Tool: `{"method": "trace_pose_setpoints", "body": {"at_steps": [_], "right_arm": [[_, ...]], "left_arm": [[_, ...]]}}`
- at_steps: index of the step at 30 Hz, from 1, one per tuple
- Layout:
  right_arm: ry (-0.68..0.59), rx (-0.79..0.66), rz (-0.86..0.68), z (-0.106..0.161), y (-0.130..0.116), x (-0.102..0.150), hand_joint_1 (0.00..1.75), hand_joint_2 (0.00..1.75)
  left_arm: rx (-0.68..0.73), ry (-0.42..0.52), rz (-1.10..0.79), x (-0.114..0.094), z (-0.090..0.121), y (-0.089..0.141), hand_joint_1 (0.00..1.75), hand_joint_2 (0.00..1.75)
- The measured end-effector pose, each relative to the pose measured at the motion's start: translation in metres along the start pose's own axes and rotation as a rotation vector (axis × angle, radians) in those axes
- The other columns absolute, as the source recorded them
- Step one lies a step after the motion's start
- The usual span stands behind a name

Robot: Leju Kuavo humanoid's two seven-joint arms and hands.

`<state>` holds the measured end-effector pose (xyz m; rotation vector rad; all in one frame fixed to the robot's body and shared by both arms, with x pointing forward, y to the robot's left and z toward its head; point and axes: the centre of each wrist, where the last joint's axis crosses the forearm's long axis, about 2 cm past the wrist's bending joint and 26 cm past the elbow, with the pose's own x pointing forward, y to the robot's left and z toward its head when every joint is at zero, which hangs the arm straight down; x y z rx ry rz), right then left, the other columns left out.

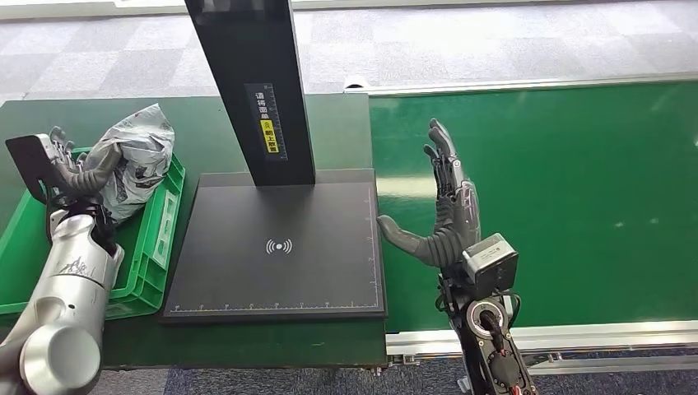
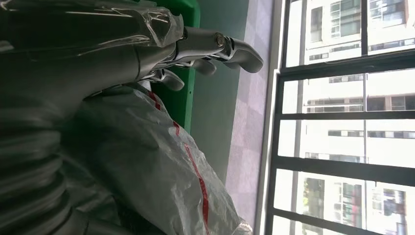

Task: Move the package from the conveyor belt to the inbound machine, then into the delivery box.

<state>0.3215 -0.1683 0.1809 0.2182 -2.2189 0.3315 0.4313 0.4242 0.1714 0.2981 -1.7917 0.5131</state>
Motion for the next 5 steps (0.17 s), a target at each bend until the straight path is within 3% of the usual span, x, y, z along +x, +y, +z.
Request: {"method": "trace_pose_setpoints", "body": {"at_steps": [1,3,5], "right_arm": [[0.006,-0.001,0.003,0.0,-0.001,-0.001,0.0,1.75],[0.019,-0.005,0.012,0.001,-0.002,-0.002,0.0,1.75],[0.028,-0.01,0.019,0.002,-0.004,-0.003,0.0,1.75]], "left_arm": [[-0.011,-0.006,0.07,-0.003,0.005,-0.001,0.0,0.87],[-0.02,-0.027,0.184,-0.009,0.017,-0.002,0.0,1.75],[-0.016,-0.048,0.236,-0.013,0.029,-0.002,0.0,1.75]]}}
